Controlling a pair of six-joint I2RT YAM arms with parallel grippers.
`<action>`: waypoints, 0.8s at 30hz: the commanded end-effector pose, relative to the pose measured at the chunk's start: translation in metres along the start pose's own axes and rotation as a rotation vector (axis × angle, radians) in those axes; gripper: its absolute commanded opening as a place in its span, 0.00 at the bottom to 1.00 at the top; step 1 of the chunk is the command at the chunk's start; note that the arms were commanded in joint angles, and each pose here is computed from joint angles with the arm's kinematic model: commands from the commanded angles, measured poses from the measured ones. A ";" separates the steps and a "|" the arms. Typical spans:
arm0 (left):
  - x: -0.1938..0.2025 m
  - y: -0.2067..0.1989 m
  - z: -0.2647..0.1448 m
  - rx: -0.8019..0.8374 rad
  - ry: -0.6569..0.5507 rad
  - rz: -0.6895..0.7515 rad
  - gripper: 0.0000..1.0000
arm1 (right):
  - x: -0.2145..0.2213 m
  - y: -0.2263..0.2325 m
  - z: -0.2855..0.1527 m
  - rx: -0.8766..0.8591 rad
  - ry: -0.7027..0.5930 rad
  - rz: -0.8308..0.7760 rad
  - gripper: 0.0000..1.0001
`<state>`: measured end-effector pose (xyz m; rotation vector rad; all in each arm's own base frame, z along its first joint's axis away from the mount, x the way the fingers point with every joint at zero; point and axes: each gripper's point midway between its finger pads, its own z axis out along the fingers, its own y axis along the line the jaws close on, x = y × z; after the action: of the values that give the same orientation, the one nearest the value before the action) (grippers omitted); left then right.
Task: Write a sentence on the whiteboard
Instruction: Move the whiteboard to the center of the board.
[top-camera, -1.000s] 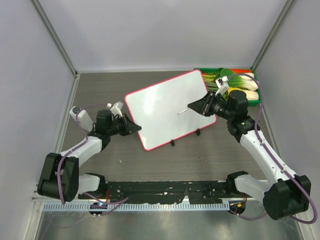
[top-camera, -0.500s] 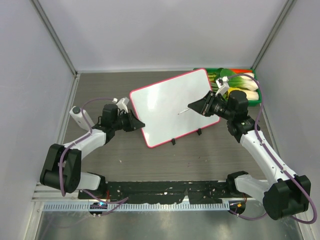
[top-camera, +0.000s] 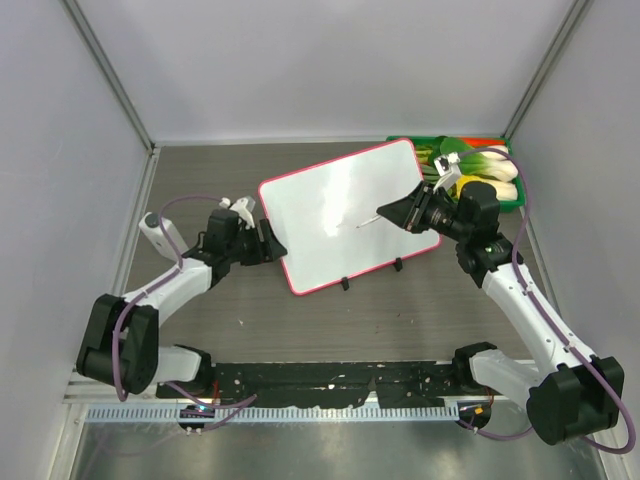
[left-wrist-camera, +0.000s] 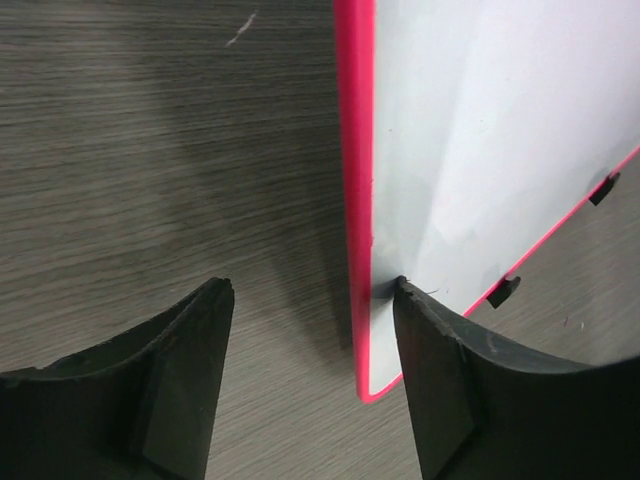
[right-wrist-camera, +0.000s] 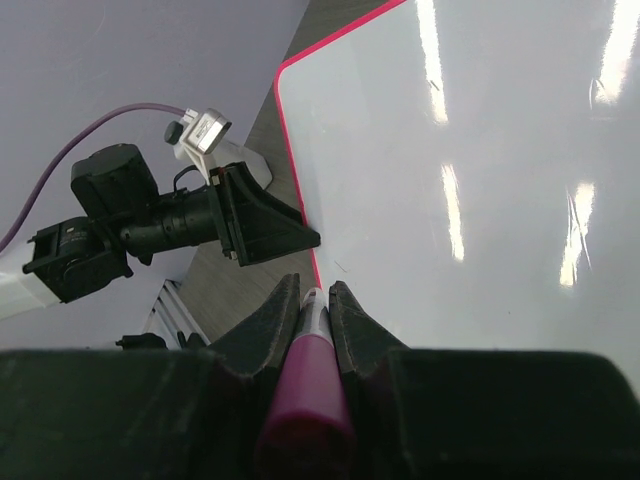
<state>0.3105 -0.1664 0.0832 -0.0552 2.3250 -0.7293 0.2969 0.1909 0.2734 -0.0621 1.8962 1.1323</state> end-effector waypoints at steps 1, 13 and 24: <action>-0.013 0.013 -0.013 -0.110 -0.037 0.020 0.71 | -0.012 0.009 -0.005 -0.022 -0.046 -0.046 0.01; -0.033 0.033 -0.056 -0.321 -0.132 -0.024 0.82 | -0.013 0.007 -0.006 -0.010 -0.048 -0.060 0.01; -0.050 -0.008 -0.100 -0.312 -0.234 -0.013 0.88 | -0.009 0.001 -0.008 0.018 -0.044 -0.057 0.01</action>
<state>0.2896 -0.1025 0.1550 -0.2811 2.2316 -0.3448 0.2990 0.1876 0.2713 -0.0631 1.8973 1.1059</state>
